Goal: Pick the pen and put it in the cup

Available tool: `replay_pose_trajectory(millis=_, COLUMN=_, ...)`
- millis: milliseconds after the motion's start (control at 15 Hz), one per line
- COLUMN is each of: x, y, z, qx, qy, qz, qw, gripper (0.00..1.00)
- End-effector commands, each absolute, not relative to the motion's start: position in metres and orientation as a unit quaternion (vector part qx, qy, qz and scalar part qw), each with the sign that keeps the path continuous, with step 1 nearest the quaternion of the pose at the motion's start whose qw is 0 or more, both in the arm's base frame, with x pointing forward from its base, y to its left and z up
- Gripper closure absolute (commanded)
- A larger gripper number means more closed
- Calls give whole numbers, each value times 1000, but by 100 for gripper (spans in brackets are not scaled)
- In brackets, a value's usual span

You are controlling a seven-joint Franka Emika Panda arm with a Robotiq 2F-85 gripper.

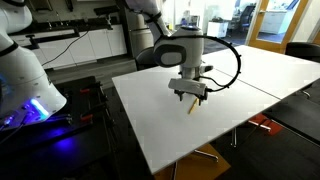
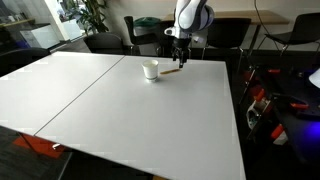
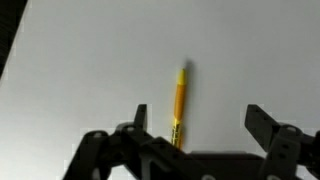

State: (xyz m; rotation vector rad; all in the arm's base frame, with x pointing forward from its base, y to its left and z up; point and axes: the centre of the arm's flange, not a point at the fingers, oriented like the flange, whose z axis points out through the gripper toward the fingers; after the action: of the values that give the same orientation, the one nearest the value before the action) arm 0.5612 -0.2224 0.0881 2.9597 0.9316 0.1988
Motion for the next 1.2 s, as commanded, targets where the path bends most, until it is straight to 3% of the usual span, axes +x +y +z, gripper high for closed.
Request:
replay_pose_trajectory(millis=0, x=577, y=-217, z=82, qx=955, qy=290, qz=65, qw=21, gripper=0)
replay_pose_trajectory(millis=867, x=607, y=-203, z=67, qx=957, qy=282, qz=58, qw=35, gripper=0)
replay_pose_trajectory(millis=1133, x=611, y=-204, z=60, qx=959, qy=278, qz=53, qw=34, gripper=7)
